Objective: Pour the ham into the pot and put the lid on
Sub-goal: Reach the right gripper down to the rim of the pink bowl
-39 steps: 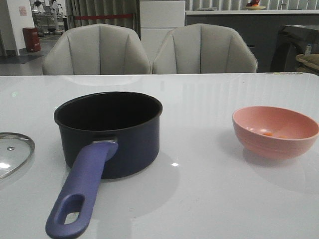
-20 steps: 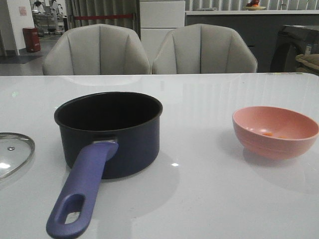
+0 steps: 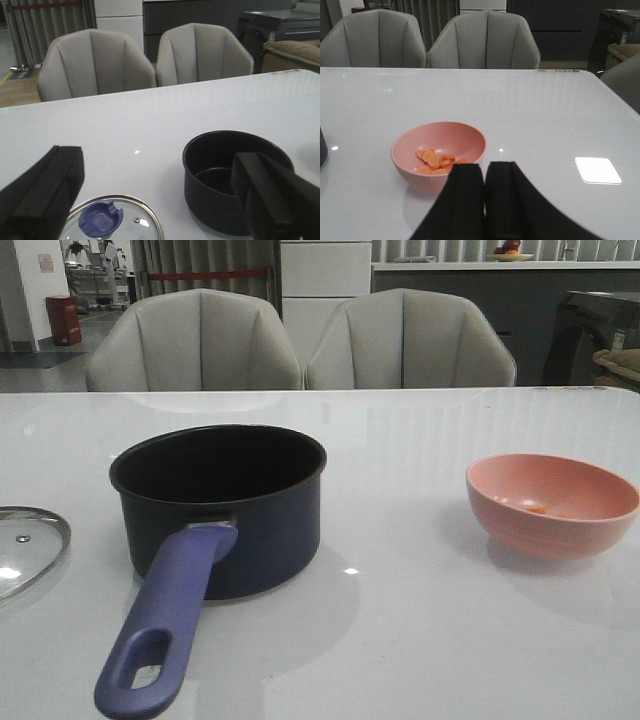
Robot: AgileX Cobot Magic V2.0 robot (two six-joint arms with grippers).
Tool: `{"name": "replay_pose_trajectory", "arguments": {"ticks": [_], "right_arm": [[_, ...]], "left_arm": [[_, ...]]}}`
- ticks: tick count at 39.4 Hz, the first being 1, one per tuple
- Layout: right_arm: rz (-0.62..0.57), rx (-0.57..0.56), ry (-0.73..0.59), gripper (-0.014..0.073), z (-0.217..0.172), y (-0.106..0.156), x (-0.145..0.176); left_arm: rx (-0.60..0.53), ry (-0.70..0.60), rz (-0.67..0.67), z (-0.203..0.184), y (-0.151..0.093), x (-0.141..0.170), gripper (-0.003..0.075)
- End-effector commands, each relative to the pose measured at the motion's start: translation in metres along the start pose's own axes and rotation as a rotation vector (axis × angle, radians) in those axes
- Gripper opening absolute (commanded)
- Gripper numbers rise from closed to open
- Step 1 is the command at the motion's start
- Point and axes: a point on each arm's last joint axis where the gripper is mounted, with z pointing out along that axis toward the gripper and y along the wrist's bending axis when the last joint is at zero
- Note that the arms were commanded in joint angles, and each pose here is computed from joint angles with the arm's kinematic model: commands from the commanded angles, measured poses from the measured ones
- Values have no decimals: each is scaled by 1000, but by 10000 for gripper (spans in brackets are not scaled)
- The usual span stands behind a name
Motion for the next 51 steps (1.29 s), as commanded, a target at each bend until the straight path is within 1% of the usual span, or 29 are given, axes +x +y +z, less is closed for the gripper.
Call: {"name": "replay_pose_trajectory", "arguments": {"ticks": [1,4,9,10,14,19,21,25,26,28,31,40,43,46,48,51], "right_arm": [[-9,6,-111,159,-1,-1,-7],[-9,8,-155,159,-2,-1,-11],[-5,14,-282,159,-5,-1,-24],[-4,13,-292,159,-5,-1,-27],[2,7,-265,159,-6,0,-42],[2,4,-172,159,3,3,-68],[2,3,-113,159,10,4,-78],[3,0,47,159,28,6,-92],[4,-1,97,159,33,6,-92],[5,-3,162,159,40,6,-95],[6,-1,244,159,50,6,-90],[11,6,379,160,70,5,-75],[52,4,395,169,72,6,-73],[86,1,402,200,74,7,-74],[87,-2,414,246,75,8,-78],[87,-7,436,356,80,9,-86]], "left_arm": [[37,-125,1,-2,-2,-15,637],[49,-120,1,-2,-3,-14,637],[55,-114,1,-2,-3,-14,637],[55,-113,1,-2,-3,-14,637],[55,-113,1,-2,-3,-14,637],[55,-113,1,-2,-3,-14,637],[55,-113,1,-2,-3,-14,637],[55,-113,1,-2,-3,-14,637],[55,-113,1,-2,-3,-14,637],[55,-113,1,-2,-3,-14,637],[55,-113,1,-2,-3,-14,637],[55,-113,1,-2,-3,-14,637],[55,-113,1,-2,-3,-14,637],[55,-113,1,-2,-3,-14,637],[55,-113,1,-2,-3,-14,637],[55,-113,1,-2,-3,-14,637]]}}
